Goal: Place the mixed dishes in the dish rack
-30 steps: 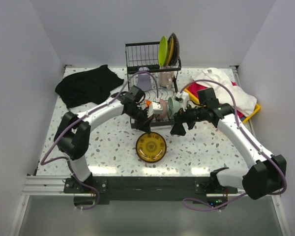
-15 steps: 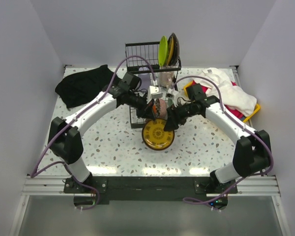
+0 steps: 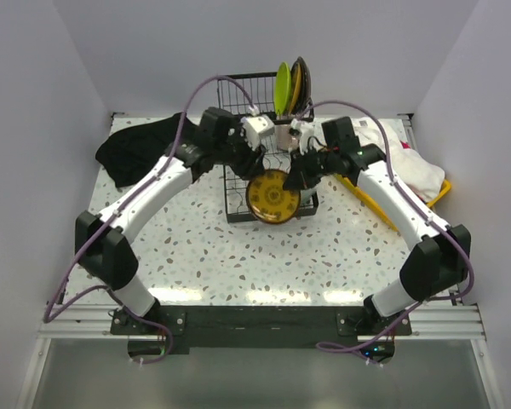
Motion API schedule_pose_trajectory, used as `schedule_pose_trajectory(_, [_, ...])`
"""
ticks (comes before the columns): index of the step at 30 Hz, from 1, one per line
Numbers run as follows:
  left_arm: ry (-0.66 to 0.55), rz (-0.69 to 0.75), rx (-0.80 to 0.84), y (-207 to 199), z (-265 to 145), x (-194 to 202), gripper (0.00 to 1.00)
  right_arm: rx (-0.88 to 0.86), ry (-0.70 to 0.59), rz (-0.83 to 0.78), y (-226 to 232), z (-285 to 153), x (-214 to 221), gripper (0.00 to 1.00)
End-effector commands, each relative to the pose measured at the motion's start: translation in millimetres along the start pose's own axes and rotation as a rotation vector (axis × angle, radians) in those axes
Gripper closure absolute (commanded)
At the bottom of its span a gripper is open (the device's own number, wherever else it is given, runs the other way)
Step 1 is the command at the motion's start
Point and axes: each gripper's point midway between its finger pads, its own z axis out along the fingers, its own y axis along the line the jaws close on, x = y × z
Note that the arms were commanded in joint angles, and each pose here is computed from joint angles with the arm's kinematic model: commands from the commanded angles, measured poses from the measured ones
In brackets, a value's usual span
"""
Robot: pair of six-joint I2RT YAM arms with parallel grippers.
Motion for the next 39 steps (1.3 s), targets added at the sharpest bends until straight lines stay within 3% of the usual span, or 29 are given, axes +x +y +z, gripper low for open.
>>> schedule_pose_trajectory(1, [-0.400,-0.070,-0.701,140.2,-134.6,-94.0,0.51,0.179,-0.281,-0.080,10.6,-48.7,-101.5,1.00])
schedule_pose_trajectory(3, [-0.415,-0.174,-0.860,171.7,-152.4,-65.2,0.62,0.279,-0.403,-0.096,10.5,-66.0,-143.6,1.00])
schedule_pose_trajectory(4, [-0.432,-0.222,-0.903,179.4,-163.3,-54.9,0.72,0.290,-0.430,-0.117,20.3,-65.7,-154.6,1.00])
schedule_pose_trajectory(5, [-0.396,-0.271,-0.953,185.7,-160.7,-28.2,1.00,0.328,-0.492,-0.130,26.3,-77.5,-174.1,1.00])
schedule_pose_trajectory(9, [-0.380,-0.414,-0.973,186.0,-154.0,16.4,1.00,0.498,-0.640,-0.178,36.5,-84.9,-218.4,1.00])
schedule_pose_trajectory(10, [-0.373,-0.427,-0.964,184.2,-152.3,23.1,1.00,0.637,-0.683,-0.151,29.7,-91.6,-224.5,1.00])
schedule_pose_trajectory(14, [-0.330,-0.477,-0.880,169.1,-131.7,50.8,1.00,0.865,-0.792,-0.079,19.1,-111.2,-256.7,1.00])
schedule_pose_trajectory(16, [-0.334,-0.482,-0.865,165.3,-130.8,52.5,1.00,0.943,-0.766,-0.057,5.5,-95.7,-259.2,1.00])
schedule_pose_trajectory(23, [-0.327,-0.476,-0.863,163.5,-131.7,57.8,1.00,1.173,-0.765,-0.077,-16.3,-105.5,-269.3,1.00])
schedule_pose_trajectory(39, [-0.323,-0.511,-0.818,160.1,-121.3,68.4,1.00,1.255,-0.665,-0.145,-37.9,-70.3,-262.6,1.00])
